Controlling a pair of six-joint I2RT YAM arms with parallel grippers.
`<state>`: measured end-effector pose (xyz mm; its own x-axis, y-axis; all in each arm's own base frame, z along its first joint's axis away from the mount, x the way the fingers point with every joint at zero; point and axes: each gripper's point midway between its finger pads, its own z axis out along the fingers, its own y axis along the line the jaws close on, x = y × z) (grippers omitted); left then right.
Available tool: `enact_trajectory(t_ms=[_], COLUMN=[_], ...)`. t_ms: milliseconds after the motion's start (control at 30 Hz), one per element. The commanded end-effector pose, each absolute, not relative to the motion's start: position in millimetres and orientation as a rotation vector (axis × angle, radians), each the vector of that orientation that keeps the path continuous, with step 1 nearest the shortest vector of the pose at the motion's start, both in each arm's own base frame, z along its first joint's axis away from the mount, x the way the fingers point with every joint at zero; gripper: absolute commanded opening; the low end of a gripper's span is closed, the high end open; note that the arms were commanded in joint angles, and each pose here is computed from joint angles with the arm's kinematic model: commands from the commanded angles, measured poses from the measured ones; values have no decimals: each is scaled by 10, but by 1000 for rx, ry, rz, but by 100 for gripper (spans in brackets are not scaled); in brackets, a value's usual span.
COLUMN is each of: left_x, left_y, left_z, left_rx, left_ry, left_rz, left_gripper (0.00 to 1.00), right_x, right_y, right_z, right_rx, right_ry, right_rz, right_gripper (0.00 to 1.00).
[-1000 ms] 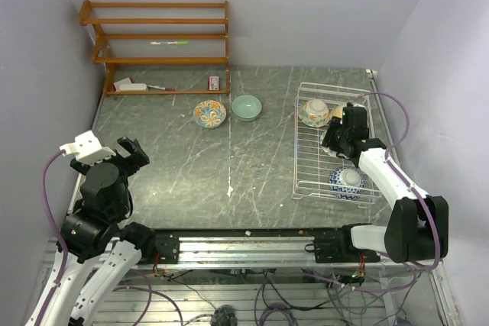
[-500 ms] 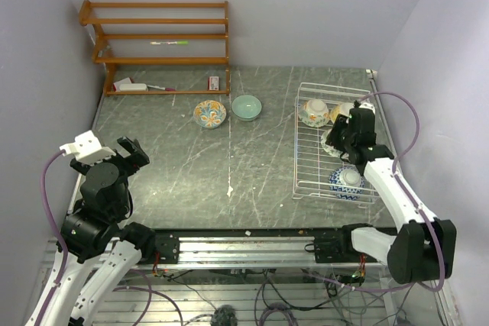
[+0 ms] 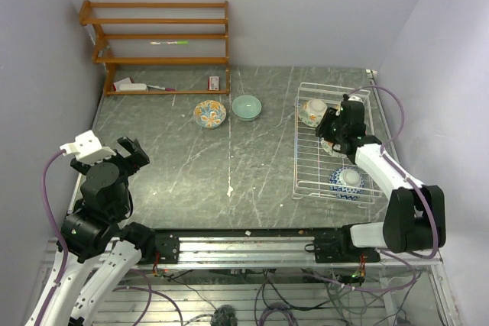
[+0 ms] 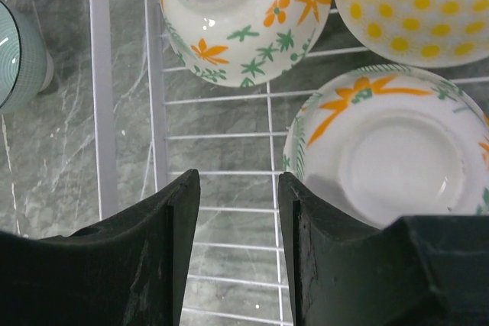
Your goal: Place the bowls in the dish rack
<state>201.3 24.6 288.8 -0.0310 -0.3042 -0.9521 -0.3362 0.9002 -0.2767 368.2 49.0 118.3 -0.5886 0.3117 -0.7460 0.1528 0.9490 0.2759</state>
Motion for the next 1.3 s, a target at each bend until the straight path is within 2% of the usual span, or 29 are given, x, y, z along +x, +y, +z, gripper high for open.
enact_trajectory(t_ms=[0, 567, 1000, 1133, 1267], left_x=[2030, 2043, 2055, 2052, 2048], left_y=[258, 243, 223, 225, 227], left_z=[2910, 2914, 2907, 2907, 2907], left_rx=[-519, -508, -499, -501, -504], left_ry=[1613, 1615, 1620, 1619, 1618], left_rz=[29, 27, 21, 21, 19], left_gripper=[98, 98, 98, 98, 98], right_x=[3953, 3817, 3469, 3489, 3568], right_y=[561, 43, -260, -167, 214], right_z=[1380, 1087, 1013, 1074, 1338], right_rx=[308, 438, 522, 476, 334], right_ry=[2120, 2160, 2182, 2178, 2123], right_rz=[244, -110, -307, -238, 14], right_gripper=[45, 45, 45, 46, 47])
